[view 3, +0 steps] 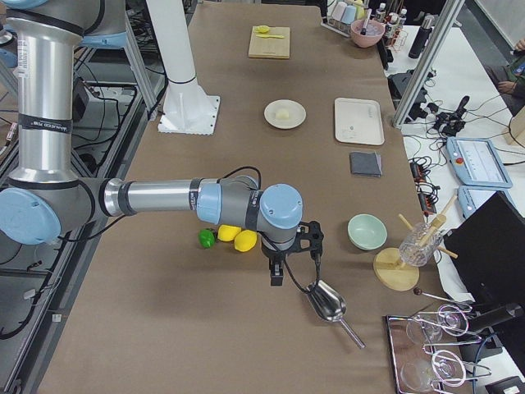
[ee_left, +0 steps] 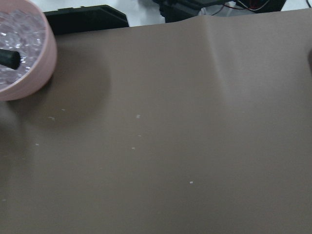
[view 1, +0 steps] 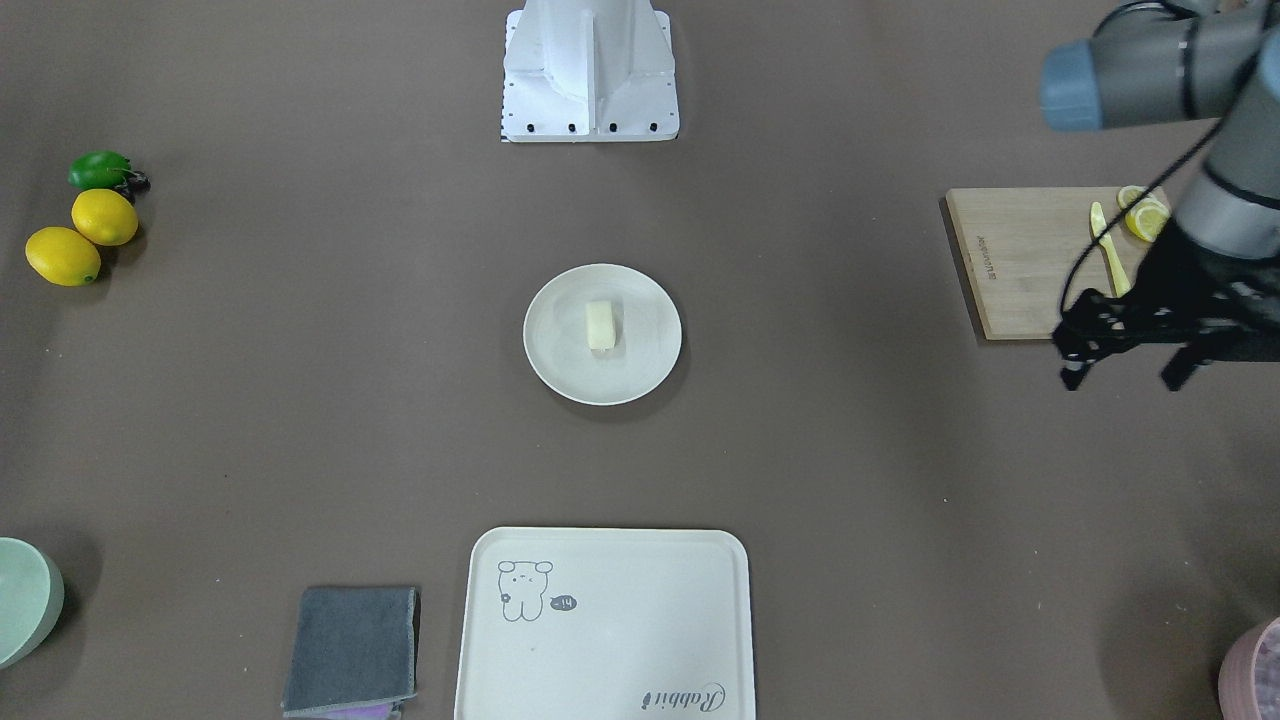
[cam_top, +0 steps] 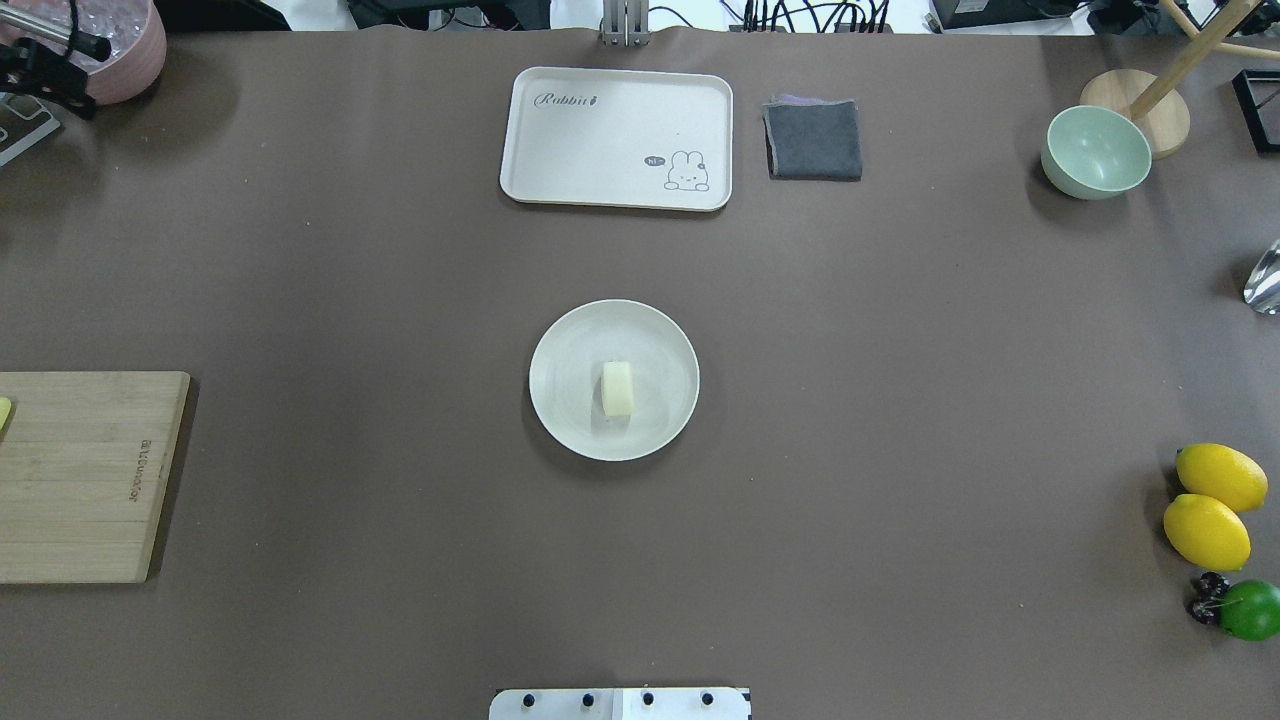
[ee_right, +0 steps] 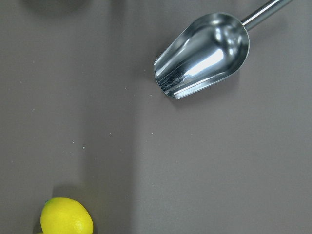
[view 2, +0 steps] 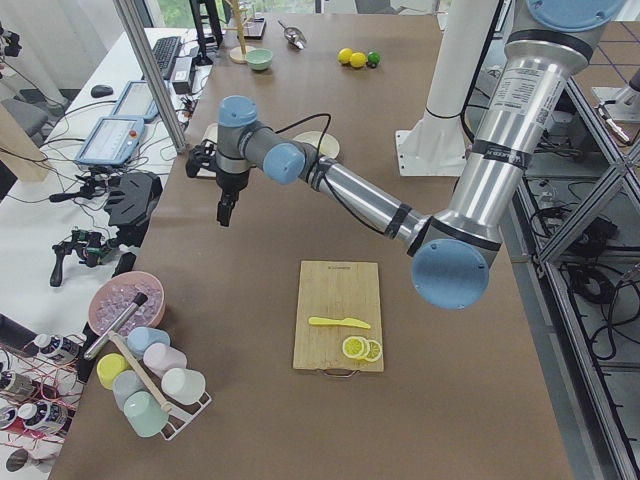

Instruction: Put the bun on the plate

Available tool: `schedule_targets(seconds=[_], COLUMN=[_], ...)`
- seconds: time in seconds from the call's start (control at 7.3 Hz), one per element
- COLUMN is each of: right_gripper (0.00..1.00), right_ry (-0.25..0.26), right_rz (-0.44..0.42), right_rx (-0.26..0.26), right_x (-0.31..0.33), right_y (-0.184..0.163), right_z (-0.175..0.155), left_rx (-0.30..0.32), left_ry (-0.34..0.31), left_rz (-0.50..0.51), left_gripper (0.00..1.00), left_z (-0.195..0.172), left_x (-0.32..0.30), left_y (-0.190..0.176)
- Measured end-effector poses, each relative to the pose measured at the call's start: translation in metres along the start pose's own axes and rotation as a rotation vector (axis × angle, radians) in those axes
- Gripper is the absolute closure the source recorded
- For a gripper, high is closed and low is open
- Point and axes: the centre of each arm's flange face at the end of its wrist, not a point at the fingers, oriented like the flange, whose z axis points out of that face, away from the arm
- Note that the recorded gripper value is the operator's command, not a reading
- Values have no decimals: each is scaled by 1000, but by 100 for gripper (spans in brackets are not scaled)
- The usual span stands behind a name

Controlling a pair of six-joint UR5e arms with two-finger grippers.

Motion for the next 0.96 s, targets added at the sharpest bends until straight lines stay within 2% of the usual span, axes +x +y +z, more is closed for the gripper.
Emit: schedule_targets(seconds=[0.14,0.41,0.68,0.96], right_gripper=[0,0,0,0], right_ry=[0,-2,-3,-2], right_rz=[8,28,62,67], right_rx=[-7,-20,-23,-18], right_x=[3,9,12,10], right_y=[2,0,-4,-10], right_z=[3,9,12,9], left_rx=[-29,-113,-160,-165], left_ry=[-17,14,41,42], left_rz=[27,21,21,10], left_gripper=[2,2,2,2], left_z=[-4,14,29,27], left_x=[-70,-189,-245,-261], left_y=[6,62,122,144])
